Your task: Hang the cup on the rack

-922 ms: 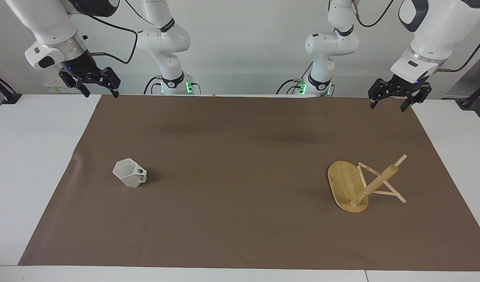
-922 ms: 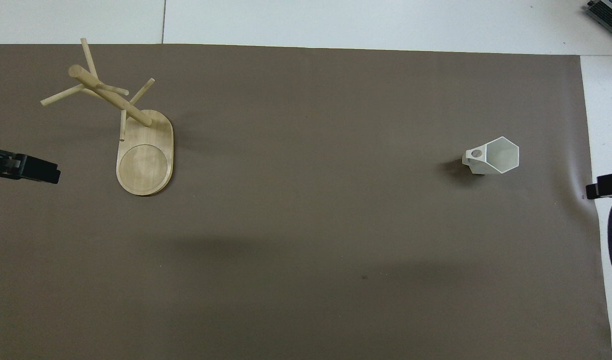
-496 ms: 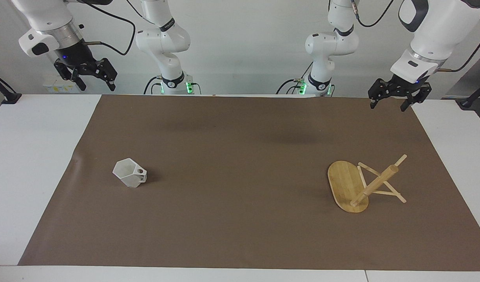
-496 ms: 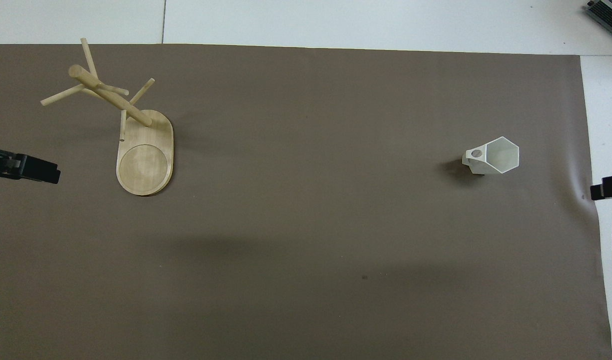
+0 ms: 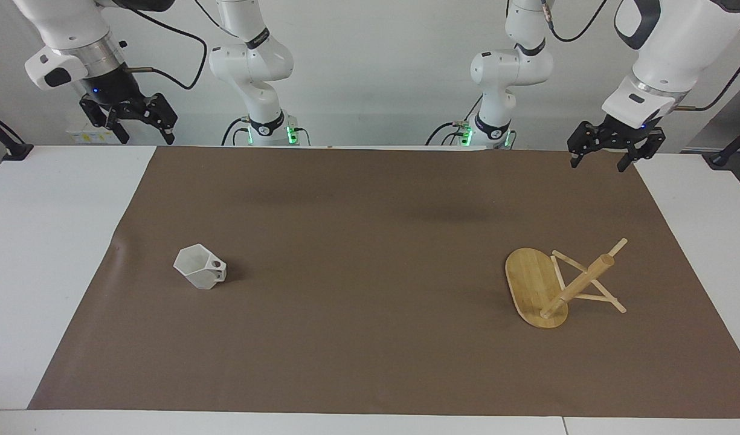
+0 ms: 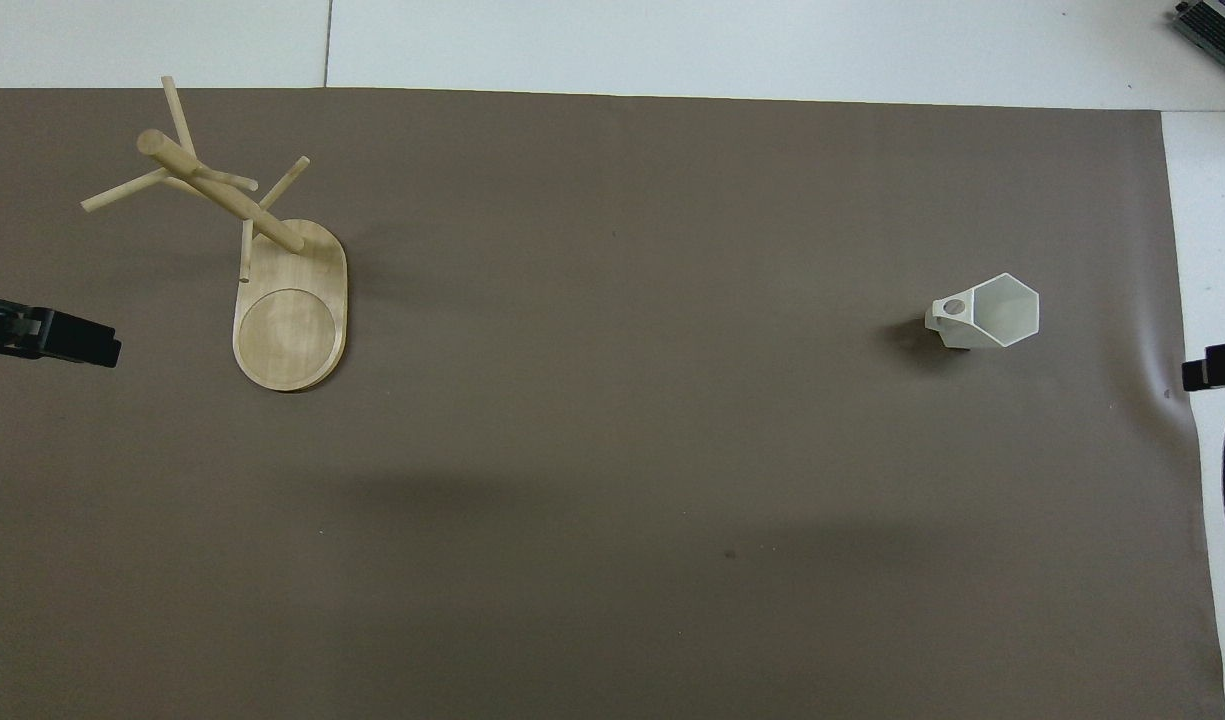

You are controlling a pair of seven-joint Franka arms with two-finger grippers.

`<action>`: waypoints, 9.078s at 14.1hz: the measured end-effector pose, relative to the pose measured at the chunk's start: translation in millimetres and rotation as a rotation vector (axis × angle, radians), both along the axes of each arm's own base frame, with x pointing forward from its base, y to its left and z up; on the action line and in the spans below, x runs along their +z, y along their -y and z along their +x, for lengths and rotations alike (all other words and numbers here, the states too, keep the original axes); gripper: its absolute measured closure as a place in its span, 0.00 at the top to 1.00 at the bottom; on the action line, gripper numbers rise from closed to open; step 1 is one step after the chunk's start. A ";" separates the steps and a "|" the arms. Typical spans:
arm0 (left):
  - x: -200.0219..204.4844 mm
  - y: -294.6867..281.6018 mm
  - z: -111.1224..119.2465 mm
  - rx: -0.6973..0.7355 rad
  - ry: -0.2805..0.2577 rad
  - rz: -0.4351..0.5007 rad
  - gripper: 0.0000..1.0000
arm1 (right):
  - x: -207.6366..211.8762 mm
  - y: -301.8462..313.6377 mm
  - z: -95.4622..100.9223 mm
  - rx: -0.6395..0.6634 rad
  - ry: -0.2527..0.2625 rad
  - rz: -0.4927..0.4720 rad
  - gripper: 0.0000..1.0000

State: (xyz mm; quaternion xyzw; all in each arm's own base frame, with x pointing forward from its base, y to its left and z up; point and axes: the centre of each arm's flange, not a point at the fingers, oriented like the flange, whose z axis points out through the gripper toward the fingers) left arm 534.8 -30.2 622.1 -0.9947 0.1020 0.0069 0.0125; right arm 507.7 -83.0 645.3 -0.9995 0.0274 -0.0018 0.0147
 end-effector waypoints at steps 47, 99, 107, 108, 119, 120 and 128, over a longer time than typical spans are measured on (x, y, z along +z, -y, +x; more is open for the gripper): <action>-0.2 0.2 -0.2 -0.001 -0.001 0.000 1.00 | -270.5 15.2 96.6 -0.025 0.134 -0.069 0.07; -96.1 129.2 -30.9 -1.161 0.526 -0.569 1.00 | -101.4 -412.1 64.8 -0.010 0.067 0.851 0.04; -94.9 147.5 -32.0 -1.165 0.587 -0.539 1.00 | -98.8 -418.1 62.7 -0.010 0.085 0.849 0.04; -95.4 148.7 -31.3 -1.159 0.602 -0.523 1.00 | -98.1 -418.5 62.9 -0.016 0.089 0.851 0.04; -96.8 154.3 -30.0 -1.105 0.670 -0.509 1.00 | -103.1 -423.2 61.0 -0.012 0.079 0.843 0.04; -96.7 154.3 -29.9 -1.102 0.672 -0.511 1.00 | -103.4 -423.2 61.0 -0.012 0.079 0.842 0.04; -97.6 155.8 -30.9 -1.093 0.671 -0.520 0.78 | -105.3 -422.2 62.4 -0.020 0.078 0.840 0.04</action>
